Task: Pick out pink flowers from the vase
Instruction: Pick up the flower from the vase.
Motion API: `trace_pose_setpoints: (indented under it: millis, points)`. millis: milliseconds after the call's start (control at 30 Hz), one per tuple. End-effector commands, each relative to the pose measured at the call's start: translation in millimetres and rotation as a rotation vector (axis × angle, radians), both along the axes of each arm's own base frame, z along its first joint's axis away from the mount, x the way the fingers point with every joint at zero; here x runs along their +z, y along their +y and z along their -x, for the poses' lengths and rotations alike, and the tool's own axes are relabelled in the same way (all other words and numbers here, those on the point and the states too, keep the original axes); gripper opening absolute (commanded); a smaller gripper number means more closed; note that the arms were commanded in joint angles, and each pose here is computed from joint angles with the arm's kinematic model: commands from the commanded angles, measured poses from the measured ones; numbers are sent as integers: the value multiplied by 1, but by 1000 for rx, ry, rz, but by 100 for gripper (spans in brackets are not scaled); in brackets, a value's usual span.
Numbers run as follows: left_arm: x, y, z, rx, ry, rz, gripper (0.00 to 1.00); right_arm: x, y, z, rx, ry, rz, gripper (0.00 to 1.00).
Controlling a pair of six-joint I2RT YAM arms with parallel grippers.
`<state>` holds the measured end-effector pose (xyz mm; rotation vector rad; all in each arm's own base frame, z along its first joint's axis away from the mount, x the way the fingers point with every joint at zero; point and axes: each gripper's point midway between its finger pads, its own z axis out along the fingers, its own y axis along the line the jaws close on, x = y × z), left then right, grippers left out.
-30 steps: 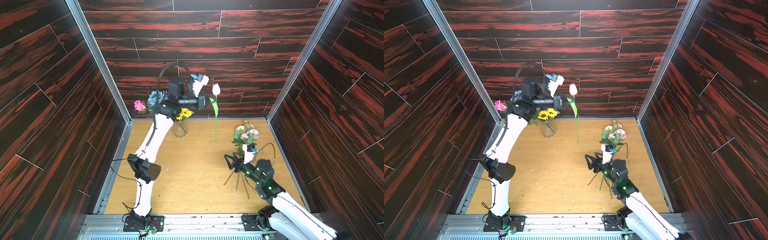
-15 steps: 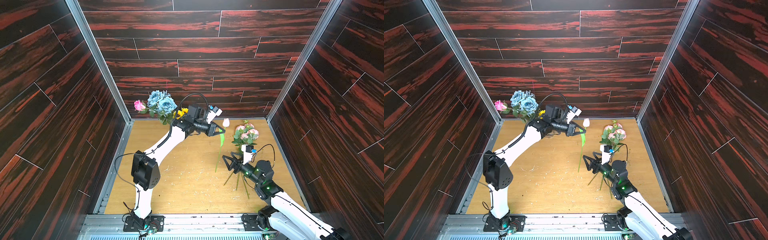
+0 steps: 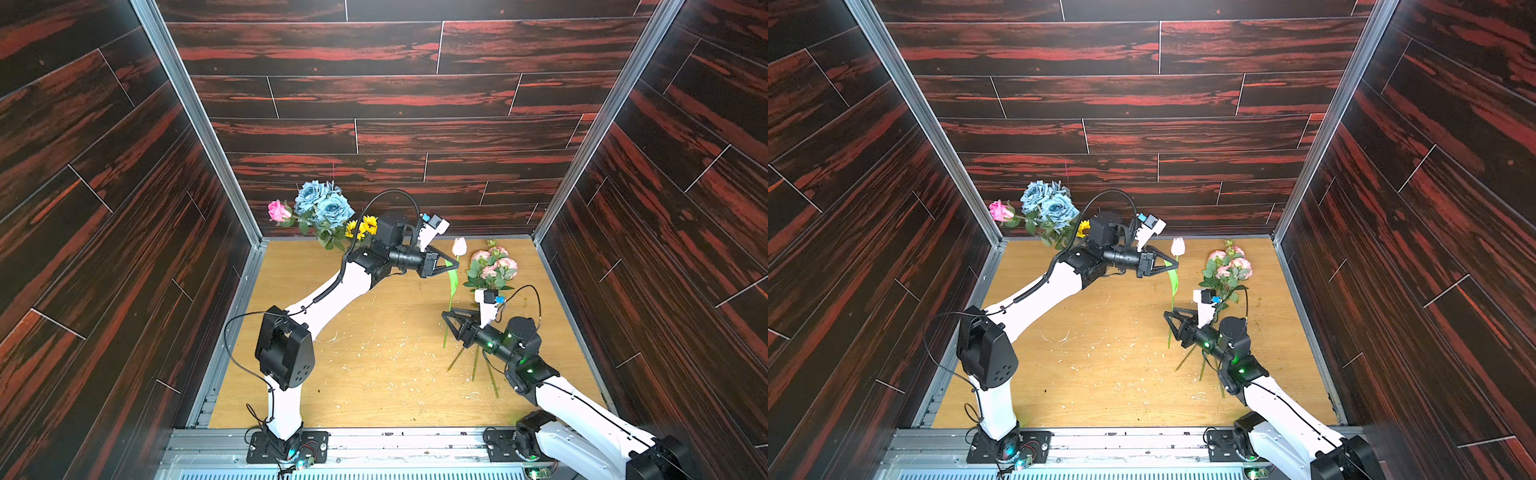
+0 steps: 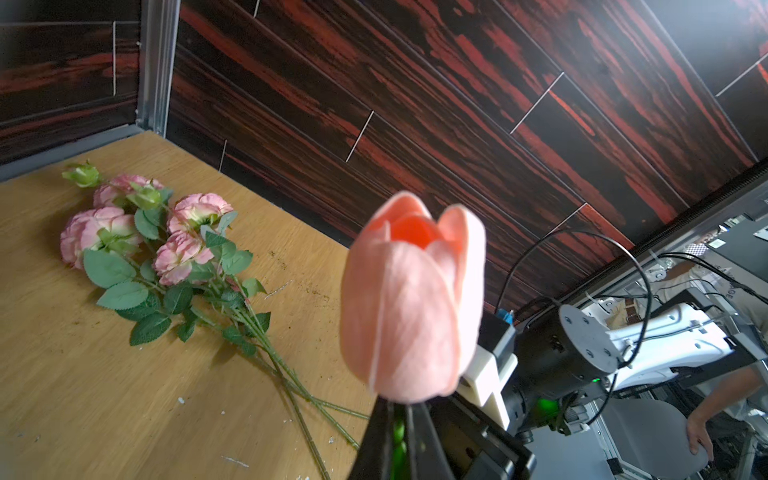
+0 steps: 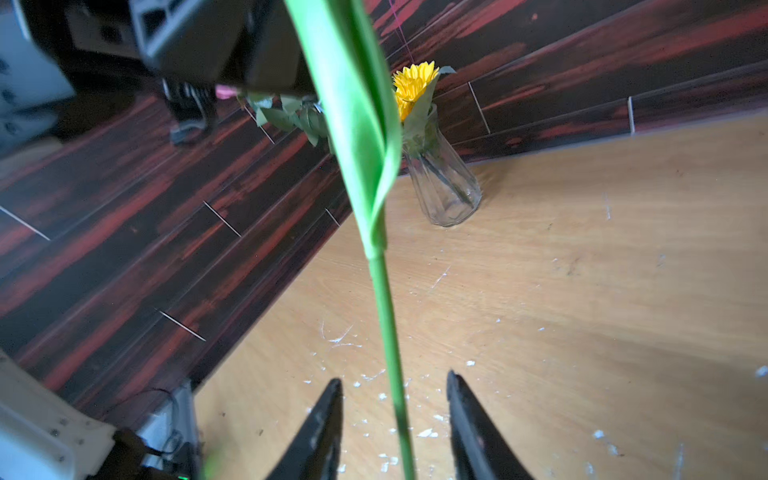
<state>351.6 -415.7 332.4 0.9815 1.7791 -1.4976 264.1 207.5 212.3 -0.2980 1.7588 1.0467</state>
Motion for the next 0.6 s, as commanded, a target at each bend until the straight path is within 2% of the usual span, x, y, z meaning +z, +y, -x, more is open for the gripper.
trace_pose_setpoints:
  millis: [0, 367, 567]
  points:
    - [21, 3, 1, 25, -52, 29, 10, 14, 3, 1, 18, -36, -21, 25]
    - [24, -2, -10, 54, -24, 50, 11, 6, 7, -4, 28, 0, -3, 0]
    - [22, -1, -11, 67, -21, 60, 20, 2, 7, -6, 17, 11, 8, 0]
